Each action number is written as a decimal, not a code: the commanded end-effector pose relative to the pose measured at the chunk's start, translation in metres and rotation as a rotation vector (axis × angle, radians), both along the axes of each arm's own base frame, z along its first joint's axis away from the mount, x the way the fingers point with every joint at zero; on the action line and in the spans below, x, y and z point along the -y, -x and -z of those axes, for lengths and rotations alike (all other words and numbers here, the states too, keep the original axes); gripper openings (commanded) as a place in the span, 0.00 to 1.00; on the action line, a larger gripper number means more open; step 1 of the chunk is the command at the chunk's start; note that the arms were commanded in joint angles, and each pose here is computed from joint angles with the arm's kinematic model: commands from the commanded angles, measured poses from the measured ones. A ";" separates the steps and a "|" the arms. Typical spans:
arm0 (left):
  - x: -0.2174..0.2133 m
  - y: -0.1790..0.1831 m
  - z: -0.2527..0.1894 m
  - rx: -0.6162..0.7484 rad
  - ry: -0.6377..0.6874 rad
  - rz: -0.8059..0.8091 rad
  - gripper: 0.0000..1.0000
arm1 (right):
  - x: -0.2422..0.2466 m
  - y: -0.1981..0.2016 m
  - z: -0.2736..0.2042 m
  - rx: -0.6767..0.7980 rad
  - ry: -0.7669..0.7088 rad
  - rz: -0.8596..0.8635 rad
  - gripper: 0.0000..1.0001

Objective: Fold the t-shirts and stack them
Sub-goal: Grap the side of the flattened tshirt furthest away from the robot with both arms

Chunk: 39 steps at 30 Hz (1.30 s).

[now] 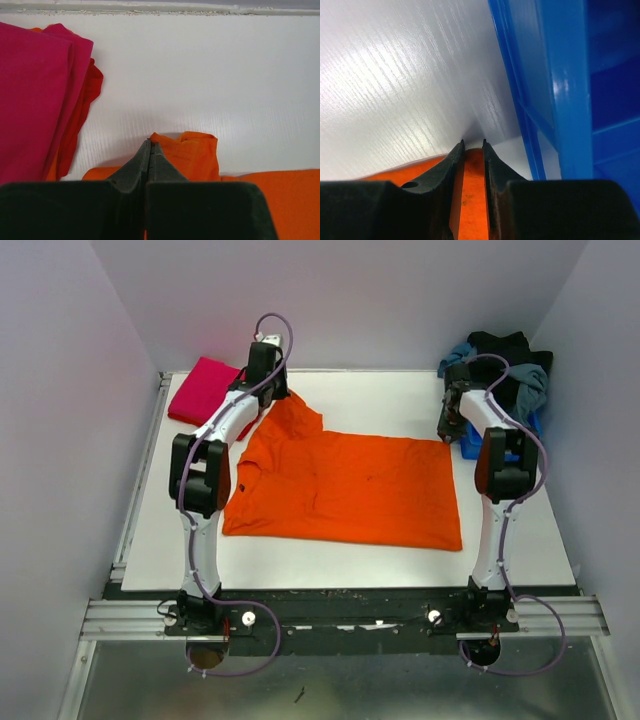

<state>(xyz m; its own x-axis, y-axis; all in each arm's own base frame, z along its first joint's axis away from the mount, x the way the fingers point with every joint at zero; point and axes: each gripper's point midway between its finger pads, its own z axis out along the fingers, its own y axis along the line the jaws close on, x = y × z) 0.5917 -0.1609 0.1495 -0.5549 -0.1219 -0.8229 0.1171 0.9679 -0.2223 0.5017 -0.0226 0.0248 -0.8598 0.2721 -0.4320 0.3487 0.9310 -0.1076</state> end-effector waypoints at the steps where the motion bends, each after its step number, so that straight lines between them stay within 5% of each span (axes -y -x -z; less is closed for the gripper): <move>1: 0.004 0.006 -0.031 0.060 0.013 0.019 0.00 | 0.003 0.013 -0.002 -0.032 0.003 -0.002 0.31; 9: 0.003 0.006 -0.034 0.065 0.007 0.016 0.00 | 0.004 0.016 -0.007 -0.017 0.008 0.003 0.35; 16: 0.003 0.006 -0.034 0.063 0.006 0.018 0.00 | 0.000 0.015 -0.010 0.009 -0.015 0.007 0.03; 39: -0.010 0.037 -0.061 0.127 -0.003 -0.019 0.00 | 0.004 0.026 -0.057 0.097 0.005 0.023 0.01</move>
<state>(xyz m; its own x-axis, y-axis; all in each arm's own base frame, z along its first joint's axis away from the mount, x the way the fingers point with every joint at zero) 0.5659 -0.1573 0.1884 -0.4996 -0.1180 -0.8582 0.1422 0.9661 -0.2156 0.4847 -0.0222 0.0748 -0.8173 0.2804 -0.5034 0.3621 0.9295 -0.0701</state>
